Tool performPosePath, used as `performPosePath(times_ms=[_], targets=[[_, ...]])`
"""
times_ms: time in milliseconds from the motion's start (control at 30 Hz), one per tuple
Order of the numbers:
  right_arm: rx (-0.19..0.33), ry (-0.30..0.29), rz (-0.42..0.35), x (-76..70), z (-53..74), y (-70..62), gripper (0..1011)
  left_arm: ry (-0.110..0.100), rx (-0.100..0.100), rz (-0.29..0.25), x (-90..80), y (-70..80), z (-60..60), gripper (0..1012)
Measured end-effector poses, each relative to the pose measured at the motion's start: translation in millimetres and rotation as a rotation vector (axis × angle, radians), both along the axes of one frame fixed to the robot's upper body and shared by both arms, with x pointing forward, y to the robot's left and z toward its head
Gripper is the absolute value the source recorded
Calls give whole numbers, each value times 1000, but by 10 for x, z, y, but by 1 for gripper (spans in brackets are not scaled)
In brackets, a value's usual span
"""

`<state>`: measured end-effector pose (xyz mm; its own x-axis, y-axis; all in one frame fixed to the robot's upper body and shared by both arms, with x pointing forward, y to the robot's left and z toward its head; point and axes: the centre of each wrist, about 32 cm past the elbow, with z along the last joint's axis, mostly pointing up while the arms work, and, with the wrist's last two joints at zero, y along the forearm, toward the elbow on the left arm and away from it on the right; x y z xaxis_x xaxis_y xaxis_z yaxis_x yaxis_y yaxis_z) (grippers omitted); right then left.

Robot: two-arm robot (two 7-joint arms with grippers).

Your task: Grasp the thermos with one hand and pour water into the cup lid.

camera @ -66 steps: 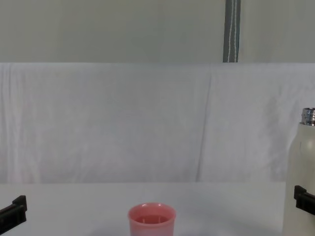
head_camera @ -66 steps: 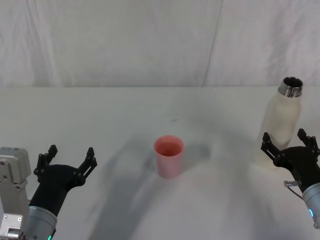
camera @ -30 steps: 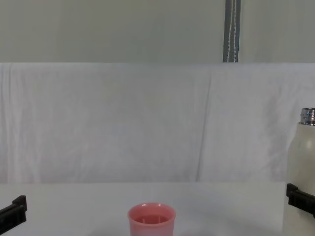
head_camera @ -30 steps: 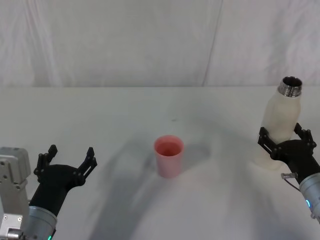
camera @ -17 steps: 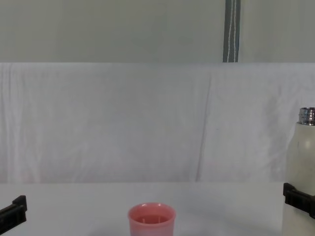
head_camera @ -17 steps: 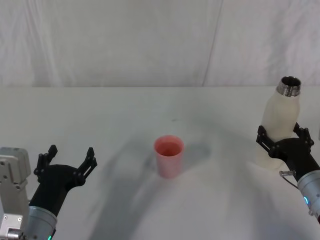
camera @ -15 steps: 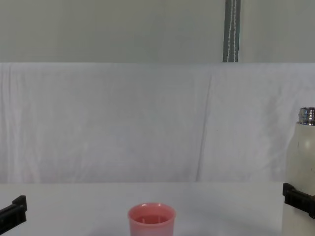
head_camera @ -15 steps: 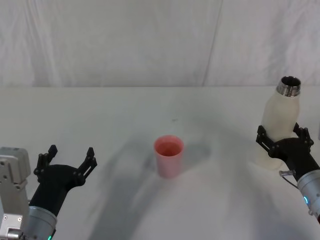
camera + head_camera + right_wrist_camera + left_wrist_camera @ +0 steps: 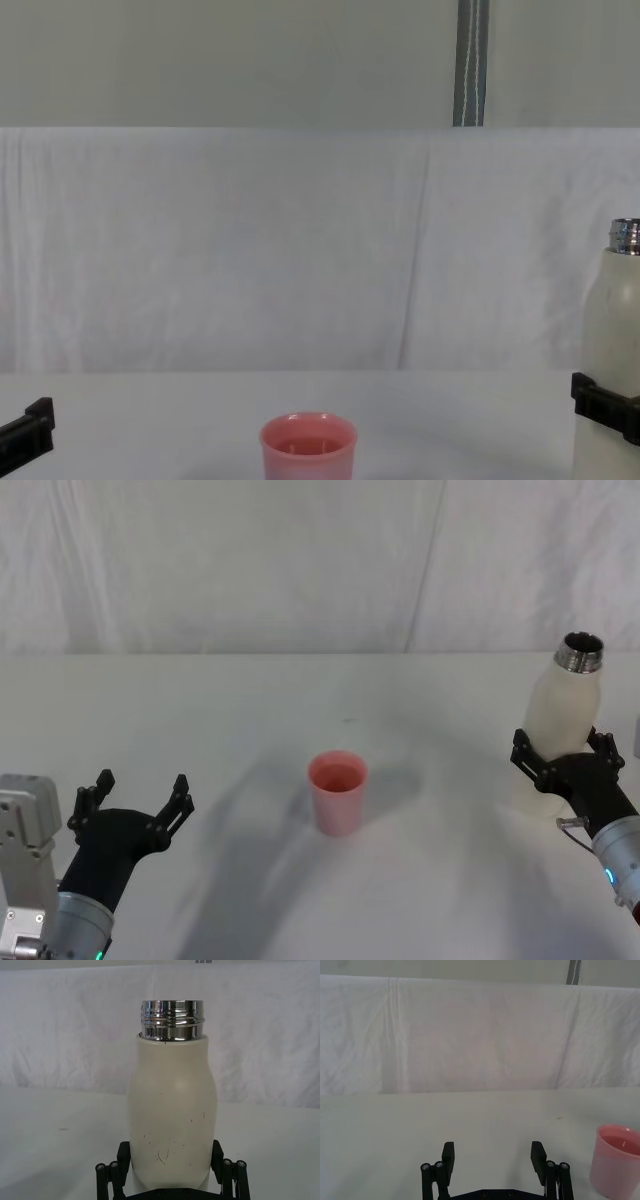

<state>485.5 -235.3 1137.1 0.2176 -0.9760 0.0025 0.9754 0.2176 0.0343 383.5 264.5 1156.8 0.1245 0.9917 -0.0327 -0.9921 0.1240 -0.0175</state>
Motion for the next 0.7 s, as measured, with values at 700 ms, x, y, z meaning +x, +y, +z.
performPosePath(times_ms=[700], targets=[[-2, -4, -4, 40, 7, -16, 1001, 0, 0, 0, 0, 0, 0, 1001]])
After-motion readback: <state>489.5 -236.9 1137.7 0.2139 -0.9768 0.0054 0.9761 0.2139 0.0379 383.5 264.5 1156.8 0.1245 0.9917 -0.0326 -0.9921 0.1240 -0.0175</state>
